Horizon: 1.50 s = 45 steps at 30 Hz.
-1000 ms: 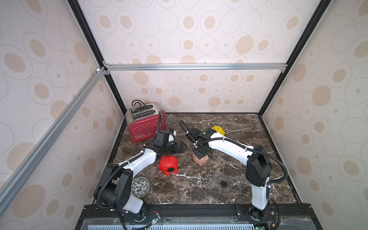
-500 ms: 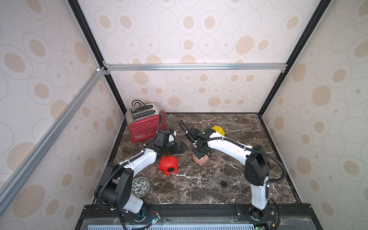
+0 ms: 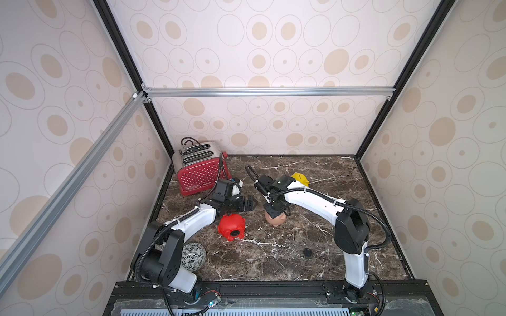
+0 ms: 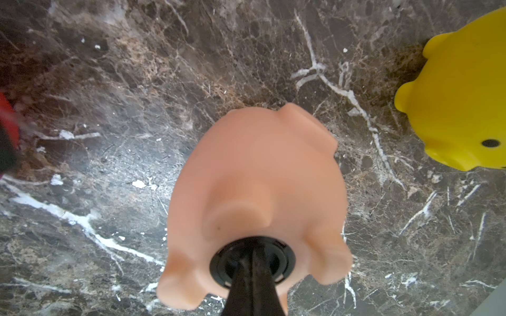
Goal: Close piggy banks
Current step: Insert the knob into the piggy bank, then screw the knob on the piggy bank, then hold the piggy bank at the center of the board.
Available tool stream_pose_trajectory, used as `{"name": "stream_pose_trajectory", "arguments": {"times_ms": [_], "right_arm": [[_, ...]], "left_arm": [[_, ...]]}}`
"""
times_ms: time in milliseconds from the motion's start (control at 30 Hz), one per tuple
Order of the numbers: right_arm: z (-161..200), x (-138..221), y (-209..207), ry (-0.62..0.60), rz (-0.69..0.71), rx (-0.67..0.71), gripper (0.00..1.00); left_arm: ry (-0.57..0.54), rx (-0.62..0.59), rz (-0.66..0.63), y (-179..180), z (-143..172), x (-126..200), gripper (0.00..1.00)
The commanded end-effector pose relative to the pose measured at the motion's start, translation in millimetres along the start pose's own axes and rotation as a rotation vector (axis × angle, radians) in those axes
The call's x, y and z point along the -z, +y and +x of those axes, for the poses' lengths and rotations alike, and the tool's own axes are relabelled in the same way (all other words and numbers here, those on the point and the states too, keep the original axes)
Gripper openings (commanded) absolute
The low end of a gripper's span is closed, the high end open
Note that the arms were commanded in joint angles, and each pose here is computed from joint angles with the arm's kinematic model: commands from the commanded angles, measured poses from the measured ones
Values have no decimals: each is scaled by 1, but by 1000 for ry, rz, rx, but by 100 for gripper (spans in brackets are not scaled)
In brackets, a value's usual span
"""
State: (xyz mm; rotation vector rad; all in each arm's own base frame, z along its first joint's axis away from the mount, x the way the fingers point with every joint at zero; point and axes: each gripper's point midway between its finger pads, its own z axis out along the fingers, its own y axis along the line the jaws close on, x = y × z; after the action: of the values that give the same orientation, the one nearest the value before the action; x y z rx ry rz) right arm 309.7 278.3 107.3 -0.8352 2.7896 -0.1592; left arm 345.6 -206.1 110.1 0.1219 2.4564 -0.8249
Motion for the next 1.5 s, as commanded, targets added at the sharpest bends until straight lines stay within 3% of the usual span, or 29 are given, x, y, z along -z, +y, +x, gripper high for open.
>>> {"name": "stream_pose_trajectory", "arguments": {"times_ms": [0,367,600,967,1467], "right_arm": [[4,-8,1,30,-4,-11,0],[10,-28,-4,57,32,-40,0],[9,-27,-3,34,2,-74,0],[8,-25,-1,27,-30,-80,0],[11,-27,-2,32,-31,-75,0]], "left_arm": [[10,-17,3,1,1,-2,99],[1,4,24,-1,-5,-9,99],[-38,7,143,-21,-20,-21,95],[-36,7,329,-37,-23,-49,98],[-28,53,479,-48,-22,-67,99]]}}
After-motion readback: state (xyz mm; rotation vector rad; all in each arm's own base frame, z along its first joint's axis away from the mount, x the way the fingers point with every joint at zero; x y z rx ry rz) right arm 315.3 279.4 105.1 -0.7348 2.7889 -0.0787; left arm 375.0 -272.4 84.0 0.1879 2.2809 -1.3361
